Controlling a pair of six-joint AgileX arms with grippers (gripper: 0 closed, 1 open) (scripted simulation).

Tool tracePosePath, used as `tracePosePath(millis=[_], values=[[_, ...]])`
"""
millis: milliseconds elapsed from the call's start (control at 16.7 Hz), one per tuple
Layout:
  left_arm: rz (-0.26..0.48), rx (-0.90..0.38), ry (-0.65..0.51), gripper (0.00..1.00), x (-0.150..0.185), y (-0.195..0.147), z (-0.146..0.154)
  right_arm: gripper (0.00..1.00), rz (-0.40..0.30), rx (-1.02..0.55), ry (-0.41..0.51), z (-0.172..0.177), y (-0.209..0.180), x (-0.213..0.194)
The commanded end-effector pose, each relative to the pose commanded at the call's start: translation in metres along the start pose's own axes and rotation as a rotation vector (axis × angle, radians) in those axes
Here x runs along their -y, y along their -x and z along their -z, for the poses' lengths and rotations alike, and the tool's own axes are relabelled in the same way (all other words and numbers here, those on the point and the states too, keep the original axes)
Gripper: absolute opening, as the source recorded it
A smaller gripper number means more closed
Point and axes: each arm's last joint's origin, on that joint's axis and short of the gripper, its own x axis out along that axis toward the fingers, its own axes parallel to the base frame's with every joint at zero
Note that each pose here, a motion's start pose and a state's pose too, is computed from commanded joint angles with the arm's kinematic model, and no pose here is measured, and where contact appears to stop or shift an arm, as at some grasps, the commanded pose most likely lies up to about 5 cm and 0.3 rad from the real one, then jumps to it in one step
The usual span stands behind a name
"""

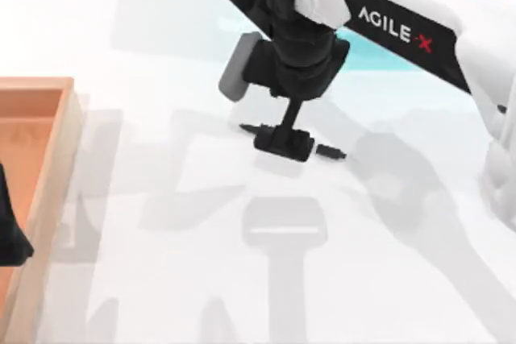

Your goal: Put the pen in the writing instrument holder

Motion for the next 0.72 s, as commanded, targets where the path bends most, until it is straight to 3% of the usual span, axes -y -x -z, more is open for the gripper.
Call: tracePosePath(millis=[480, 720], values=[[0.0, 0.0, 0.0, 1.0, 0.0, 0.0, 0.0, 1.0, 0.024, 0.024, -0.012, -0.002, 0.006, 0.005], [0.0, 0.0, 0.0, 1.0, 0.0, 0.0, 0.0, 1.0, 0.024, 0.022, -0.007, -0.006, -0.029, 0.006]])
